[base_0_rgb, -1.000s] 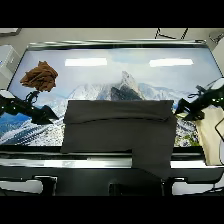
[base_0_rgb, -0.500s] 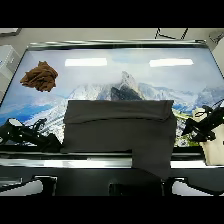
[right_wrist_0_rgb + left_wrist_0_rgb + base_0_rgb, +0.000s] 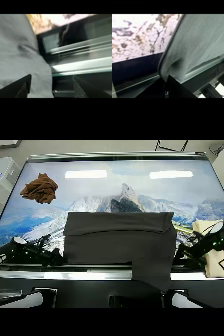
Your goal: Fold the clothes and pants, and hang the long-sleeved shirts on hangers.
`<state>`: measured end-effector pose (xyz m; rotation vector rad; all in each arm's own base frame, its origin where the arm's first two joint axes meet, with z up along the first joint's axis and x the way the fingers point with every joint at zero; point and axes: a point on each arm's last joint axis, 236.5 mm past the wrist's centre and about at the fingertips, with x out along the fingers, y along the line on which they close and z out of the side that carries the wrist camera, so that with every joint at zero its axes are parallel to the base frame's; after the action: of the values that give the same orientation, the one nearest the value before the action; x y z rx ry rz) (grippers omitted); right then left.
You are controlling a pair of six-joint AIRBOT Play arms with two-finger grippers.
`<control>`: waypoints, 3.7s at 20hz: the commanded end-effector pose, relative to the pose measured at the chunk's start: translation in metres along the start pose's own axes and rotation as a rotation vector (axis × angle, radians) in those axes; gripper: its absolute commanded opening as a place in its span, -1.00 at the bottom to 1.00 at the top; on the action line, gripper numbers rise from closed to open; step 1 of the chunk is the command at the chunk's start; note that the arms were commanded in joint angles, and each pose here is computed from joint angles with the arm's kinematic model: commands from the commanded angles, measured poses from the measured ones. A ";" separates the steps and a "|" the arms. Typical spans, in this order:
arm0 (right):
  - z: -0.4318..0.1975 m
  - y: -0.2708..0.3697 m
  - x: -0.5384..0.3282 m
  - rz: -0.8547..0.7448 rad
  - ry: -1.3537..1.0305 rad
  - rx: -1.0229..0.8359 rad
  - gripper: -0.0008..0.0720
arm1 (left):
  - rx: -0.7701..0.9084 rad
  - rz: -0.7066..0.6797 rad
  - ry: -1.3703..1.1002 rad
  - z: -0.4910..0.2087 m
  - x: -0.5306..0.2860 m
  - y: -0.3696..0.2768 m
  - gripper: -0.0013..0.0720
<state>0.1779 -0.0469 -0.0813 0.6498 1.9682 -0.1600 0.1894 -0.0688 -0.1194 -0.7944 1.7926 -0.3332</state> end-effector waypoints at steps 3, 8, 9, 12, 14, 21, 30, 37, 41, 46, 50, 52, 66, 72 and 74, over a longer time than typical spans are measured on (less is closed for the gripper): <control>-0.010 0.021 0.057 0.131 -0.012 -0.033 0.53 | 0.021 0.030 -0.069 0.009 -0.006 0.001 -0.90; -0.001 0.038 0.057 0.207 -0.054 -0.016 -0.85 | 0.044 0.037 -0.102 0.011 -0.013 -0.003 -0.90; 0.000 0.044 0.052 0.230 -0.058 -0.039 -0.84 | 0.049 0.038 -0.108 0.012 -0.015 -0.004 -0.90; 0.018 0.063 0.008 0.276 -0.142 -0.097 -0.85 | 0.087 0.030 -0.145 0.022 -0.039 -0.017 -0.90; 0.037 0.077 -0.037 0.302 -0.234 -0.103 -0.85 | 0.122 0.007 -0.167 0.031 -0.064 -0.034 -0.90; 0.127 0.131 -0.158 0.503 -0.609 -0.061 -0.86 | 0.172 0.001 -0.389 0.133 -0.124 -0.090 -0.90; 0.222 0.169 -0.101 0.503 -0.544 0.037 -0.85 | 0.107 -0.102 -0.348 0.264 -0.093 -0.128 -0.90; 0.201 0.119 -0.145 0.514 -0.475 -0.044 0.98 | 0.101 -0.243 -0.327 0.254 -0.129 -0.125 0.85; 0.184 0.047 -0.110 0.464 -0.333 0.053 0.99 | 0.078 -0.267 -0.415 0.232 -0.197 -0.116 0.85; 0.195 0.076 -0.072 0.564 -0.272 -0.034 0.99 | 0.192 -0.245 -0.483 0.193 -0.236 -0.163 0.84; 0.195 0.116 -0.053 0.570 -0.248 -0.169 0.99 | 0.301 -0.228 -0.476 0.166 -0.230 -0.211 0.84; 0.194 0.131 -0.049 0.558 -0.252 -0.213 0.88 | 0.353 -0.221 -0.456 0.154 -0.220 -0.232 0.84; 0.054 0.255 -0.187 0.624 -0.471 -0.458 -0.85 | 0.610 -0.147 -0.284 0.146 0.043 -0.360 -0.90; -0.030 0.271 -0.238 0.665 -0.584 -0.511 -0.85 | 0.444 -0.154 -0.108 0.109 0.165 -0.359 -0.90; -0.046 0.271 -0.246 0.669 -0.606 -0.529 -0.85 | 0.329 -0.203 -0.097 0.096 0.200 -0.373 -0.90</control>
<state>0.3811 0.0997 0.1691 0.7568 1.1078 0.4960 0.3926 -0.4151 -0.0619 -0.5992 1.4595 -0.7630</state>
